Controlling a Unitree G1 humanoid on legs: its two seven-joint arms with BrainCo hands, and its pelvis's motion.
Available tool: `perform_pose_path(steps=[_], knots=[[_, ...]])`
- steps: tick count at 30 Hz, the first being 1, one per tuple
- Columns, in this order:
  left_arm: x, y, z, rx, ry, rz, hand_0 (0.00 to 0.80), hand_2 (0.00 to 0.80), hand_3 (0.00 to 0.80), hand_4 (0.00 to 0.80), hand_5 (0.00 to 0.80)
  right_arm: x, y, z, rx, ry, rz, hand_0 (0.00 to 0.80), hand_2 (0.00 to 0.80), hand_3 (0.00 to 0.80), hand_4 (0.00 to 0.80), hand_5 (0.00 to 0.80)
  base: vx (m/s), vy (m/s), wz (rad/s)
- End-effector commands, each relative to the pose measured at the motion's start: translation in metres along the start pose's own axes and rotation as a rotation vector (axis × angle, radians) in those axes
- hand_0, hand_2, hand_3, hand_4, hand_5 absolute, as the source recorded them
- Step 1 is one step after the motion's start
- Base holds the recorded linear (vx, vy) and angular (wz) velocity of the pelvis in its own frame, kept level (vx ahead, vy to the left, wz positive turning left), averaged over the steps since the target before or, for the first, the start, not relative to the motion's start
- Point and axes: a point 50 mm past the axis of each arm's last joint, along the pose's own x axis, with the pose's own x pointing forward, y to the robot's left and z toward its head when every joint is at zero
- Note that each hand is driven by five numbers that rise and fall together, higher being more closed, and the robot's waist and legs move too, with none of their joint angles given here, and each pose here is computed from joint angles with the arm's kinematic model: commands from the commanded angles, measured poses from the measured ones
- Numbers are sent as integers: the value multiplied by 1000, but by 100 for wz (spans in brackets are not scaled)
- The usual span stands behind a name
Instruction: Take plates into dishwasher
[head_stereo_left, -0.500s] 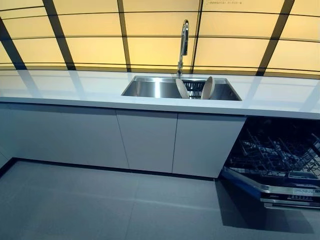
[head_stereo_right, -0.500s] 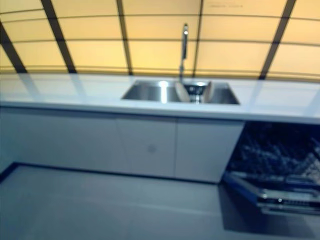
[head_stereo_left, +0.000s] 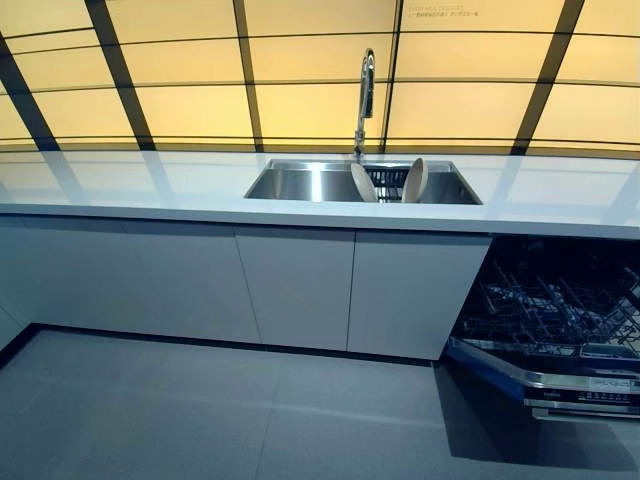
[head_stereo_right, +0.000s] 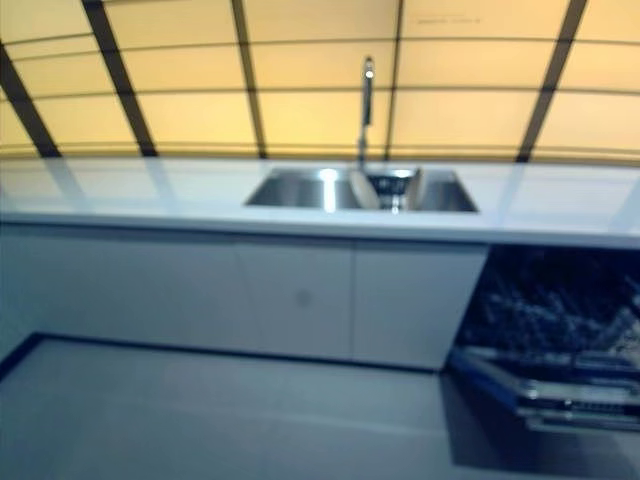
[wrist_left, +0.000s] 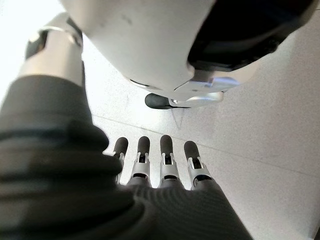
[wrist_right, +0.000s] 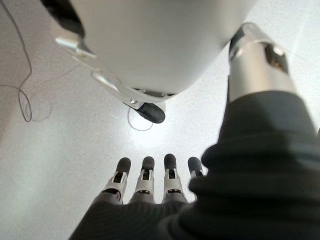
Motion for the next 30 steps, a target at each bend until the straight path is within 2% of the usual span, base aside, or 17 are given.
perform_pose_path(steps=[1, 8, 16, 25, 30], knots=[[-1, -2, 17, 6, -2, 14, 0, 0, 0, 0, 0, 1, 8, 17, -16, -21, 18, 0, 0, 0, 0, 0, 0, 0, 0], [-3, -2, 30, -16, -39, 18, 0, 0, 0, 0, 0, 0, 8, 24, -17, -36, 16, 0, 0, 0, 0, 0, -26, -29, 4], [-1, 8, 13, -12, 26, 72, 0, 0, 0, 0, 0, 1, 13, 14, 19, -4, 24, 0, 0, 0, 0, 0, 54, -76, 10], [-1, 19, -1, -129, 71, 118, 0, 0, 0, 0, 0, -3, -7, 34, -30, -52, -8, 0, 0, 0, 0, 0, 6, -117, 5], [0, 13, -27, -148, 130, 78, 0, 0, 0, 0, 0, -3, -15, 24, -26, -28, -21, 0, 0, 0, 0, 0, 331, 20, -60]])
